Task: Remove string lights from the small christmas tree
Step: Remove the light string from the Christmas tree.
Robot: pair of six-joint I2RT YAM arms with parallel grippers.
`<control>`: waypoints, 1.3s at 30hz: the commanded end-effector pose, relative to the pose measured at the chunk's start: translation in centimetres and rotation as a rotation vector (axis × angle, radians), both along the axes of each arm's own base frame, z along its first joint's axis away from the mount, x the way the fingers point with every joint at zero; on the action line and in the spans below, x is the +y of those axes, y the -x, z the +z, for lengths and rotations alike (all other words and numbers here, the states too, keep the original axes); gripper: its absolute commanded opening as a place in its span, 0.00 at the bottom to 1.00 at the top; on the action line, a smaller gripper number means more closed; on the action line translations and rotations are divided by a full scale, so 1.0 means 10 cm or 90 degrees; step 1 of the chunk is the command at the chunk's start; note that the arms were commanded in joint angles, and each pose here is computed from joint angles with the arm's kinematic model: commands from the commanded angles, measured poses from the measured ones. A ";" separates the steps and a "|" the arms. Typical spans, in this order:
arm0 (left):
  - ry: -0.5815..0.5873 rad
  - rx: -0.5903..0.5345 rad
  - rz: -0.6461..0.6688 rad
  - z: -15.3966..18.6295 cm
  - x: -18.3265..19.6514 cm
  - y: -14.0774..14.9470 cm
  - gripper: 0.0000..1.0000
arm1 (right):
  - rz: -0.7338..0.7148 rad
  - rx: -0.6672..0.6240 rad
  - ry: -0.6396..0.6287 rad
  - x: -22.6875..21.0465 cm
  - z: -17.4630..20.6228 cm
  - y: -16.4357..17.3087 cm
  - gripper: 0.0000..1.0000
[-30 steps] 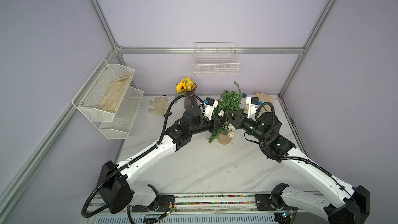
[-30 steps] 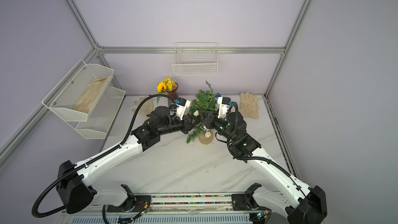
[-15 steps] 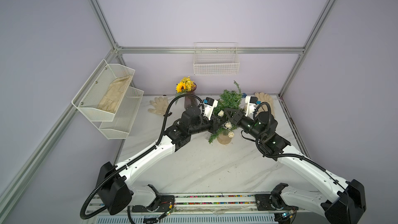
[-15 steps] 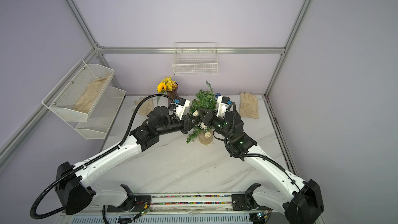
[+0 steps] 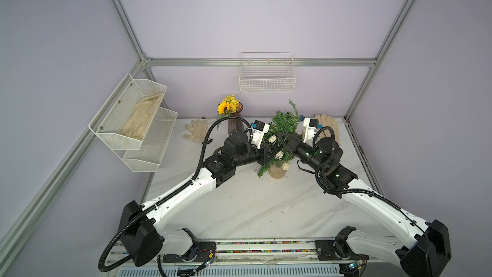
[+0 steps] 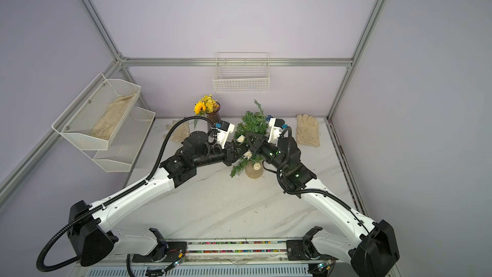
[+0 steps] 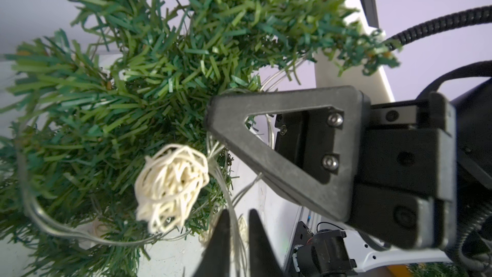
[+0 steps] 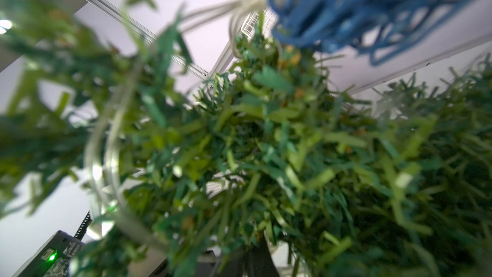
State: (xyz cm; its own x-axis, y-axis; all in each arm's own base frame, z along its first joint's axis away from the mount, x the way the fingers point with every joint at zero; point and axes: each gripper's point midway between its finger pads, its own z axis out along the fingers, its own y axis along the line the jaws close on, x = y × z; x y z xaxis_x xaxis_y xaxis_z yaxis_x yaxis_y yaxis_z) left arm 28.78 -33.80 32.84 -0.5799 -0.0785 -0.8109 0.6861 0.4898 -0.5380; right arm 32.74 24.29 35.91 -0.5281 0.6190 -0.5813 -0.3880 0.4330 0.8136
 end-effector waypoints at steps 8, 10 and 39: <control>-0.006 -0.039 0.040 0.17 0.15 -0.04 0.41 | 0.009 -0.071 0.043 -0.15 0.52 0.28 0.00; -0.008 -0.037 0.044 0.15 0.16 -0.06 0.40 | 0.007 -0.092 0.057 -0.18 0.62 0.31 0.00; -0.029 0.002 0.188 -0.22 0.92 -0.34 0.39 | -0.010 -0.196 0.185 -0.80 0.99 0.11 0.00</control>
State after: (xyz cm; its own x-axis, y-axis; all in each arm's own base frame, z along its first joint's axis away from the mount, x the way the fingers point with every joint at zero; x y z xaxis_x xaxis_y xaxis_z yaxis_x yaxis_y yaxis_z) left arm 32.19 -25.95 30.26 -0.5683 -0.1747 -0.8040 0.5170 0.6843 -0.5142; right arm 32.05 15.75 45.73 -0.2765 0.4291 -0.8599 -0.5450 0.6670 0.5081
